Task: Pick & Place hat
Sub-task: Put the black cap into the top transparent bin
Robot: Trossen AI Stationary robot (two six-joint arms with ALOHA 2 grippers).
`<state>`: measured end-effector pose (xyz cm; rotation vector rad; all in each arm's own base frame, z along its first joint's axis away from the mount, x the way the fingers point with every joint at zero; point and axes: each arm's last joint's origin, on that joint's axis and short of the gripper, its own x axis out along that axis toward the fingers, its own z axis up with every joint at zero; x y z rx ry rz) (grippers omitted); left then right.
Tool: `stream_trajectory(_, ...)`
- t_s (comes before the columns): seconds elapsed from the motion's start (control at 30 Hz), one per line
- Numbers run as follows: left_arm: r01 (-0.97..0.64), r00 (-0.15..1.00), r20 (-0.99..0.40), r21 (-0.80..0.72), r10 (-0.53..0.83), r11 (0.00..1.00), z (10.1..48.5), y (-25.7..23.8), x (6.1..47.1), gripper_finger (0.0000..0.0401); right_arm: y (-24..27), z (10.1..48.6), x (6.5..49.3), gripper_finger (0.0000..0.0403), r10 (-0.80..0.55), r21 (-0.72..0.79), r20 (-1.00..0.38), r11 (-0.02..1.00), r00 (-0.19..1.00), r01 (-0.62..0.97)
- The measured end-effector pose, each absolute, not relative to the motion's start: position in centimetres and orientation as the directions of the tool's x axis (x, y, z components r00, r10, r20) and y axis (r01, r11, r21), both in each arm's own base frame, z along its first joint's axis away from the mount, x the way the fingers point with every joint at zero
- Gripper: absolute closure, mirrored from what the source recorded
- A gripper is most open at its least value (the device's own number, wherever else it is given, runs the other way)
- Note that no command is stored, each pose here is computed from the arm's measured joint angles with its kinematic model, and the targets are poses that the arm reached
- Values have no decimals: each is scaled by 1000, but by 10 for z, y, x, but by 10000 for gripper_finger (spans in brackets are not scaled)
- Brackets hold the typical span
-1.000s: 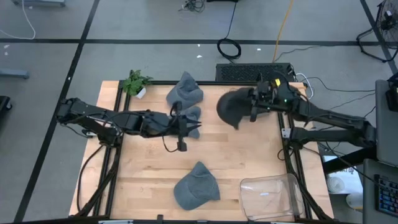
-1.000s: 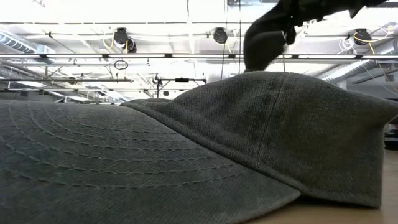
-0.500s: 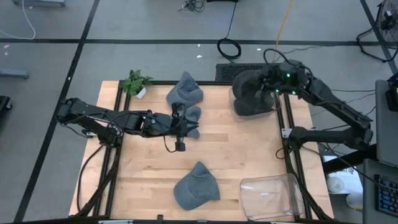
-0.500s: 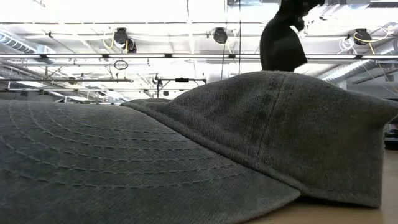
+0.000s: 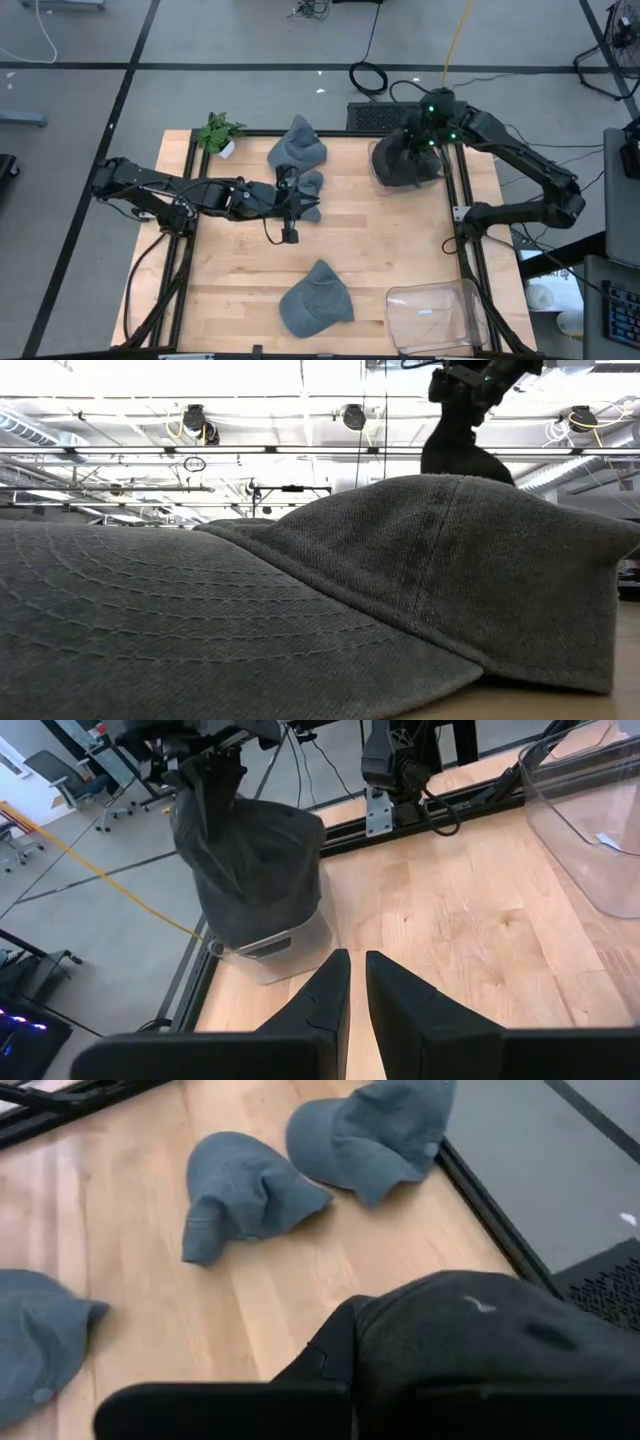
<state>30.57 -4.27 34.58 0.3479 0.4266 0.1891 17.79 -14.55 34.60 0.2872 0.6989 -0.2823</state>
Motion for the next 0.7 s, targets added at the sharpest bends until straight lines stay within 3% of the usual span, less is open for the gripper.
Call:
stream_trajectory(0.23, -106, 894, -372, 368, 251, 924, 346, -43, 306, 354, -152, 334, 183, 403, -159, 175, -725, 898, 670, 403)
stream_trajectory(0.47, -101, 889, -383, 372, 252, 923, 345, -43, 305, 354, -157, 321, 178, 403, -334, 2, -813, 818, 477, 575)
stream_trajectory(0.7, -98, 884, -392, 374, 252, 922, 344, -43, 305, 354, -159, 294, 176, 403, -343, -33, -841, 805, 418, 593)
